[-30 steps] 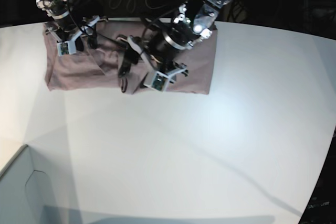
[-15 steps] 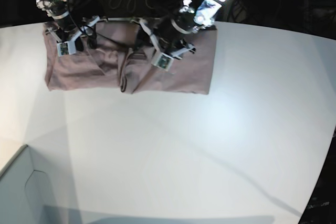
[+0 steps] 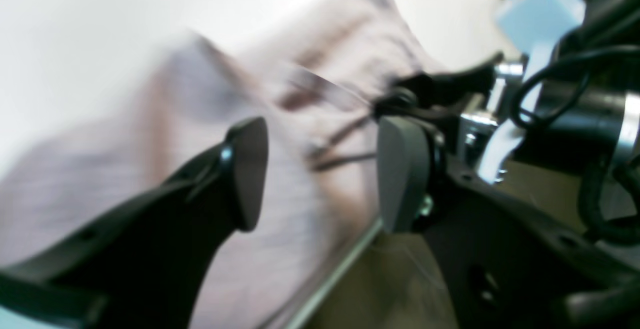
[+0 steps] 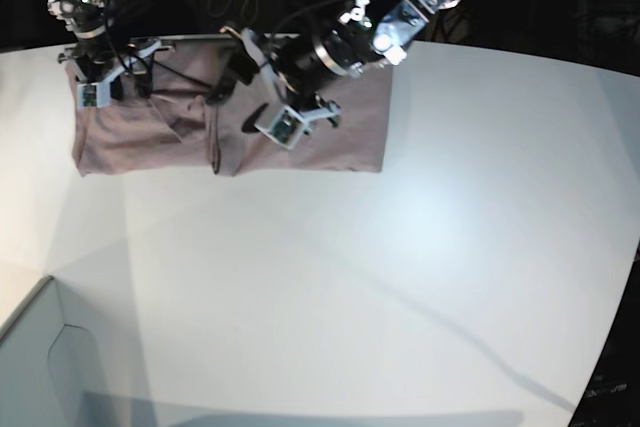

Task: Layout the t-shirt on the table in an organized manner, then fold the t-shirt properly
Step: 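Release the folded end and move the left gripper back beside the bundle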

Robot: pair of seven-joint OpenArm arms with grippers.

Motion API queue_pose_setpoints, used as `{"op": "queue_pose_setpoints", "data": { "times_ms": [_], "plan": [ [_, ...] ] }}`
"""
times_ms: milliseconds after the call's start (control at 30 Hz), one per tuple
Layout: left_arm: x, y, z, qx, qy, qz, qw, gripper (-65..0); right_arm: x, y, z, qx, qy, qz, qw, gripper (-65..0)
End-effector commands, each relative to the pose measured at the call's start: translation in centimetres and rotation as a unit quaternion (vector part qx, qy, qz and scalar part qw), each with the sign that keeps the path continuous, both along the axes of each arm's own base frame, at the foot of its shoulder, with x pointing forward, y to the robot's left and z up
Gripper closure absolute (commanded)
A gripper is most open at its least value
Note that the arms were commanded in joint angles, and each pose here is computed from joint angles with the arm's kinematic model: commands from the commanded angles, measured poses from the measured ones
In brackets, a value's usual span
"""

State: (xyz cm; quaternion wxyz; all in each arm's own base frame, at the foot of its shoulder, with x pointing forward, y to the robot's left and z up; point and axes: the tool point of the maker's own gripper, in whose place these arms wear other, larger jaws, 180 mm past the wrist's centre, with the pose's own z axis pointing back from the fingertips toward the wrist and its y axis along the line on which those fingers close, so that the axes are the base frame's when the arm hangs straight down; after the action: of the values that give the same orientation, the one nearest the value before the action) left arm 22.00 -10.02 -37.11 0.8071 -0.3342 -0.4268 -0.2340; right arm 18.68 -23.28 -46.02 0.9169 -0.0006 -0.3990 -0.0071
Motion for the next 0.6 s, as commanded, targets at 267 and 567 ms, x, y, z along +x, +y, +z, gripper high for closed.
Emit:
{"op": "queue_pose_setpoints", "data": {
  "times_ms": [267,567],
  "plan": [
    [4.8,14.8,-1.6,0.018,0.034,0.169,0.985,-33.5,3.7,-3.6,4.4,-0.031,-0.079,-0.040,0.9956,-42.9],
    [5.0,22.5,-2.8,0.035,0.053,0.269,0.961,-33.5,5.2,-8.5,2.3,-0.024,-0.063,-0.086,0.9940,-42.9]
  ]
}}
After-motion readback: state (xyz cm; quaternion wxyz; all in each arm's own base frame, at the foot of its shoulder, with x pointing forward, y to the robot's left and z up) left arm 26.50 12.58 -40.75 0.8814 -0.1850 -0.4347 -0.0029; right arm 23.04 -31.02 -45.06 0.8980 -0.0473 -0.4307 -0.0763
